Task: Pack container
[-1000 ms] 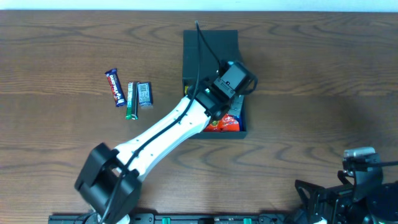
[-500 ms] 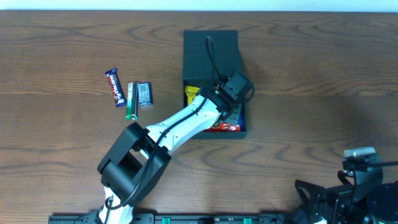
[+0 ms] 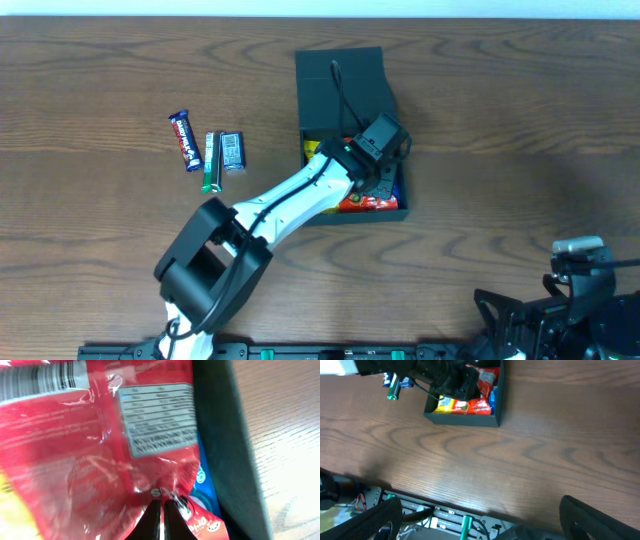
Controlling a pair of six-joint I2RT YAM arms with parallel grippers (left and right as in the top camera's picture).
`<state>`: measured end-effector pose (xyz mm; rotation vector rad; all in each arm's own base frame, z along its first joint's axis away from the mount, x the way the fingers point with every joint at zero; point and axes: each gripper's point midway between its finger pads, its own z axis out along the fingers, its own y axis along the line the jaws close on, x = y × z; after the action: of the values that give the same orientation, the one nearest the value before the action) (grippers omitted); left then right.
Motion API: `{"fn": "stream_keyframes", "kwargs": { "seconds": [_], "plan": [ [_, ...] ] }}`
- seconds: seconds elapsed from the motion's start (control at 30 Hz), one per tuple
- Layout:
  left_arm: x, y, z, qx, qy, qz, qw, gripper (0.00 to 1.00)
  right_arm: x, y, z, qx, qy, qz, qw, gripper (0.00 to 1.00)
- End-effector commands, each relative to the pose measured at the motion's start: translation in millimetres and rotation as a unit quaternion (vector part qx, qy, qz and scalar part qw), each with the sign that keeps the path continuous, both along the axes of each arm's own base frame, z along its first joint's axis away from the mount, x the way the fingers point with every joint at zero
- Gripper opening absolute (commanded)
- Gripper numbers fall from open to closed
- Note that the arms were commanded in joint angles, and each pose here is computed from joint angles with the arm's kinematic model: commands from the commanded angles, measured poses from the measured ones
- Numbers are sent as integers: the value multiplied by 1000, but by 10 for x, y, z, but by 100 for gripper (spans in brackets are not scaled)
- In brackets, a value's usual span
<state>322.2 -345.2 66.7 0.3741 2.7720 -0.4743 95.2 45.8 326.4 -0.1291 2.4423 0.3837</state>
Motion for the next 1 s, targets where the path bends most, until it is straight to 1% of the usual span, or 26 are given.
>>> {"fn": "stream_keyframes", "kwargs": {
  "seconds": [0.0, 0.07, 0.13, 0.3, 0.4, 0.43, 0.47, 0.5, 0.57, 0.6, 0.63, 0.73, 0.8, 0.87, 0.97],
  "plan": [
    [126, 103, 478, -5, -69, 23, 997, 6, -3, -22, -9, 0, 0, -7, 1000, 99],
    [196, 255, 630, 17, -101, 46, 994, 6, -4, -22, -9, 0, 0, -7, 1000, 99],
    [238, 419, 668, 43, -113, 64, 991, 6, -3, -22, -9, 0, 0, -7, 1000, 99],
    [265, 864, 449, 91, -67, 104, 988, 6, -3, -22, -9, 0, 0, -7, 1000, 99],
    [233, 1008, 293, 85, -30, 111, 990, 6, 1, -28, -9, -2, -1, -7, 1000, 99],
    [212, 1039, 242, 82, -18, 109, 990, 6, 9, -38, -7, -4, -3, -10, 1000, 97],
    [185, 1058, 186, 76, -5, 107, 991, 6, 19, -53, -7, -7, -6, -13, 1000, 87],
    [153, 1073, 131, 70, 7, 104, 992, 6, 34, -72, -11, -12, -8, -18, 1000, 67],
    [88, 1087, 34, 61, 27, 96, 993, 6, 71, -112, -34, -25, -13, -29, 999, 19],
    [52, 1080, -7, 56, 34, 91, 994, 6, 93, -124, -56, -31, -13, -34, 999, 3],
    [24, 1065, -39, 51, 40, 87, 994, 6, 115, -134, -79, -37, -14, -39, 998, 2],
    [-17, 1002, -65, 39, 45, 74, 995, 6, 242, -118, -197, -58, -18, -53, 997, 1],
    [-17, 977, -59, 37, 43, 71, 996, 6, 378, -7, -352, -63, -18, -55, 996, 1],
    [-20, 969, -58, 35, 44, 71, 996, 6, 497, 106, -538, -67, -14, -54, 996, 1],
    [-31, 962, -63, 33, 47, 69, 996, 6, 694, 285, -935, -74, -1, -58, 996, 1]
  ]
}}
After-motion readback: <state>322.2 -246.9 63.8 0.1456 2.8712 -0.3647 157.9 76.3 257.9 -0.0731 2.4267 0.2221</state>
